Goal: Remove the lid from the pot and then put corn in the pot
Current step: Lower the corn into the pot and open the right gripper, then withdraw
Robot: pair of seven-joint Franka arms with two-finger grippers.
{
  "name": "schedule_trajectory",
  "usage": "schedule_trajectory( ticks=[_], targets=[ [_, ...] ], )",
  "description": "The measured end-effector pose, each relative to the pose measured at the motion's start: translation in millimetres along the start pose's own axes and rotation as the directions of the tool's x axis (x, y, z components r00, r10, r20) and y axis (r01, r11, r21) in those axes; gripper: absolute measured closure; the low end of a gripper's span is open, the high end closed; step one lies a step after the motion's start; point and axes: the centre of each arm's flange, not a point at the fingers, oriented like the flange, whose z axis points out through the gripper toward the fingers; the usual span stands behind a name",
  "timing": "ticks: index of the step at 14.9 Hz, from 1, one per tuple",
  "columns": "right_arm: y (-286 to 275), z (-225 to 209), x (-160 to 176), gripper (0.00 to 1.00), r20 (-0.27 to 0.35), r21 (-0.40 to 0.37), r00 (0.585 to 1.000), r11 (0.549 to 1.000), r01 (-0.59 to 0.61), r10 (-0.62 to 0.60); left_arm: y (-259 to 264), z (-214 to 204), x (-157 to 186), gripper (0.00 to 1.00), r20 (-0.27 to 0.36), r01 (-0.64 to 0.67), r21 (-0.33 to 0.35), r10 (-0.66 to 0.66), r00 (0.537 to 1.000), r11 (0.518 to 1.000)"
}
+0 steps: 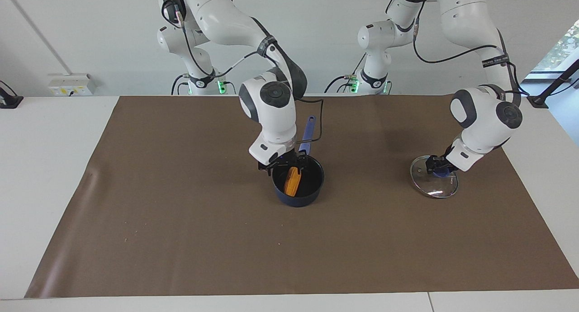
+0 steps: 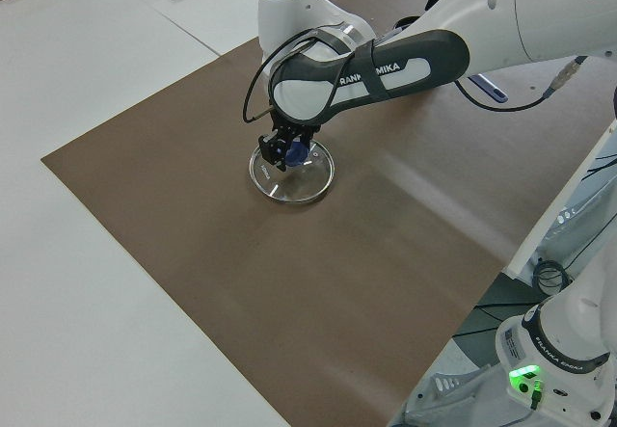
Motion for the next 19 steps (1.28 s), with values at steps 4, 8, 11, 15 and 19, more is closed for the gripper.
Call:
schedule_trajectory(
  ticks=[4, 8, 11, 15, 19],
  targets=[
    [122.1, -64.3, 22.0, 0.0, 0.057, -0.05, 0.998, 0.998, 0.033, -0.031, 0.1, 2.4, -1.2, 0.33, 0.004, -0.011, -0.001, 0.011, 1.0, 1.0],
    [222.0, -136.4, 4.4, 0.0, 0.122, -0.059, 0.991, 0.996, 0.067, -0.059, 0.5, -3.7, 0.7, 0.0, -0.008, -0.016, 0.002, 0.016, 1.0, 1.0],
    [250.7, -175.7, -23.6, 0.0, 0.146, -0.066, 0.988, 0.996, 0.063, -0.053, 9.6, -37.8, 10.2, 0.0, -0.044, -0.035, 0.01, 0.036, 0.998, 0.999],
    [288.9, -180.5, -34.7, 0.0, 0.146, -0.063, 0.988, 0.996, 0.063, -0.054, 50.0, -139.8, 17.2, 0.0, -0.031, 0.011, 0.014, -0.01, 0.999, 1.0],
    [344.8, -170.3, -35.5, 0.0, 0.17, -0.051, 0.985, 0.997, 0.049, -0.039, 81.3, -233.8, -20.9, 0.0, -0.04, 0.007, 0.04, -0.005, 0.999, 0.999]
  ],
)
